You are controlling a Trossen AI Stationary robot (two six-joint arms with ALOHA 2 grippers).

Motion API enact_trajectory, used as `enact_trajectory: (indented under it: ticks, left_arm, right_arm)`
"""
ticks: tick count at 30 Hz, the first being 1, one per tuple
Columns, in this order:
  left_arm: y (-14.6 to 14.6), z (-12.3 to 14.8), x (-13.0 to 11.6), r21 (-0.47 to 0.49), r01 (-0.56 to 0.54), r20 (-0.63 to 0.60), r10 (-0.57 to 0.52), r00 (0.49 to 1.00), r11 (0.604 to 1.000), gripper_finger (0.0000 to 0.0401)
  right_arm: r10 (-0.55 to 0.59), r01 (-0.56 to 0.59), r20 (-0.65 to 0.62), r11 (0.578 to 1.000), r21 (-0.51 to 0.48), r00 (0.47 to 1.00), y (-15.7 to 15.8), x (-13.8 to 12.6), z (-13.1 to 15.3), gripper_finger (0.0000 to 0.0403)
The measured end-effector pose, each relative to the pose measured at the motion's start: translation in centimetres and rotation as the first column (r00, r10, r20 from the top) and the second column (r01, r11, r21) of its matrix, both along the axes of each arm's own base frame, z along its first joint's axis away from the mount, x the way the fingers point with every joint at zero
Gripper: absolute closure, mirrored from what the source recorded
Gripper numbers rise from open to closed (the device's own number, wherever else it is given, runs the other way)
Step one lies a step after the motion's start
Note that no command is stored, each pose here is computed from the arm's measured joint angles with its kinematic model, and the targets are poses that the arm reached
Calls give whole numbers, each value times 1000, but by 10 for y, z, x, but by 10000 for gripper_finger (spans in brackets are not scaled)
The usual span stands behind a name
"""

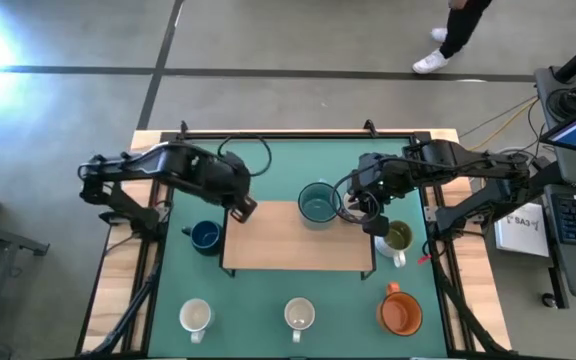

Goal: Place coffee mugs
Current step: Put the red patterned mug on the shelf

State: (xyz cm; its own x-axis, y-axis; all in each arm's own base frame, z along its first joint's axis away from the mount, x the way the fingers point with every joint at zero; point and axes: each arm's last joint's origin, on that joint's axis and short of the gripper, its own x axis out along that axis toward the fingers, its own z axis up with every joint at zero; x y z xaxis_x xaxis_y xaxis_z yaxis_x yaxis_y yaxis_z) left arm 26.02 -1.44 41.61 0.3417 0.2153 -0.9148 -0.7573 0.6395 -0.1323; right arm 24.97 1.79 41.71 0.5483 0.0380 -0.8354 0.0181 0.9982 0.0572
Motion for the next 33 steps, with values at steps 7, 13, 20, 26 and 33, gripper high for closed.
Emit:
enact_trajectory:
  ticks: [7,13,20,26,33]
  left_arm:
    - [-8,0,26,-38,61,0,-61,998,997,399]
    - [-16,2,38,-31,104,13,-104,994,994,397]
    - [-18,-9,36,-76,69,-29,-71,997,995,396]
    - [-20,-21,38,-106,59,-75,-67,995,993,395]
    - [-19,-20,38,-75,46,-71,-51,996,996,395]
  right_arm:
    - [2,-2,-1,1000,-1,1000,0,0,0,335]
    - [2,-2,-27,1000,-3,1000,0,-2,-1,335]
    - [2,-2,-39,1000,-4,999,0,-3,-2,335]
    - [12,-13,-52,1000,-11,999,0,-5,-3,335]
    - [24,-25,-51,1000,-18,998,0,-5,-3,335]
